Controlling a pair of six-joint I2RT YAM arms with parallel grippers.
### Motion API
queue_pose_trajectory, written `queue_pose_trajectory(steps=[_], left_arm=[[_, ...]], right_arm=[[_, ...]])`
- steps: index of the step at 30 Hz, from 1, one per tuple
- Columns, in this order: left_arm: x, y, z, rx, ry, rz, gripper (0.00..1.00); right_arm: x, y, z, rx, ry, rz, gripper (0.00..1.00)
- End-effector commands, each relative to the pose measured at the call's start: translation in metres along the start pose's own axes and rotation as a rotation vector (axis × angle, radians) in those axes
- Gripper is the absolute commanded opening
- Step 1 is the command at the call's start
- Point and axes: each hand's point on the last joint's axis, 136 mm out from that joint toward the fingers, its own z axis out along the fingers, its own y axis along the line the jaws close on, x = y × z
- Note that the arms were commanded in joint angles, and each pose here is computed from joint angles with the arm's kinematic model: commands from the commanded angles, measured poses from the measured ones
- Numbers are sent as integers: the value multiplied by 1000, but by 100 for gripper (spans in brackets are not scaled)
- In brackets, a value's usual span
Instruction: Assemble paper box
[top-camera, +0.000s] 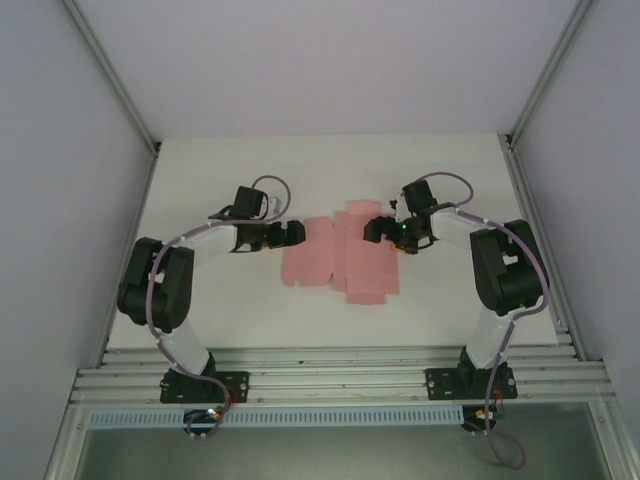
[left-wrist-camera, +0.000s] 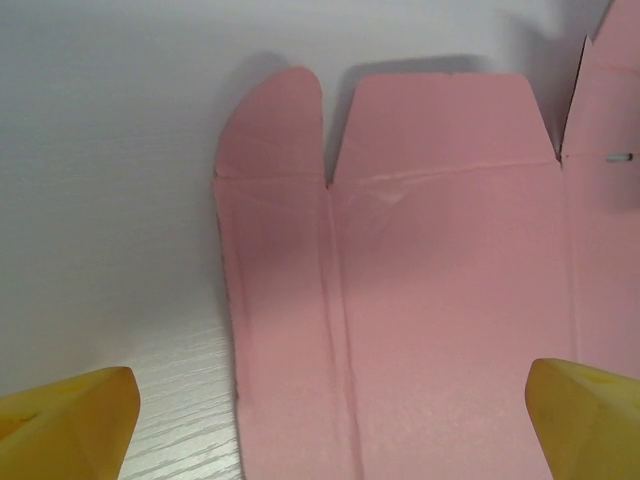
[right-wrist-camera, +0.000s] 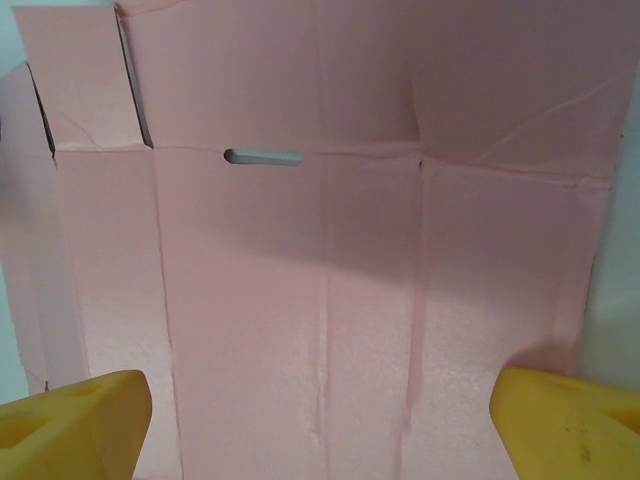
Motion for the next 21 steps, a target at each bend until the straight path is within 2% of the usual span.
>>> queue_pose_trajectory(steps=[1,4,9,14,21], left_arm=[[3,-15,9,90,47,-23,100],[10,-14,16,106,79,-38,100],[14,2,22,25,108,-25,100],[25,-30,31,181,170,-3,97],[22,-66,28,396,203,-67,92]], right_arm=[[32,-42,17,125,83,87,92],[34,-42,17,125,94,87,91],[36,-40,18,105,106,67,91],[37,-40,20,102,109,67,91],[38,-40,19,97,108,65,91]])
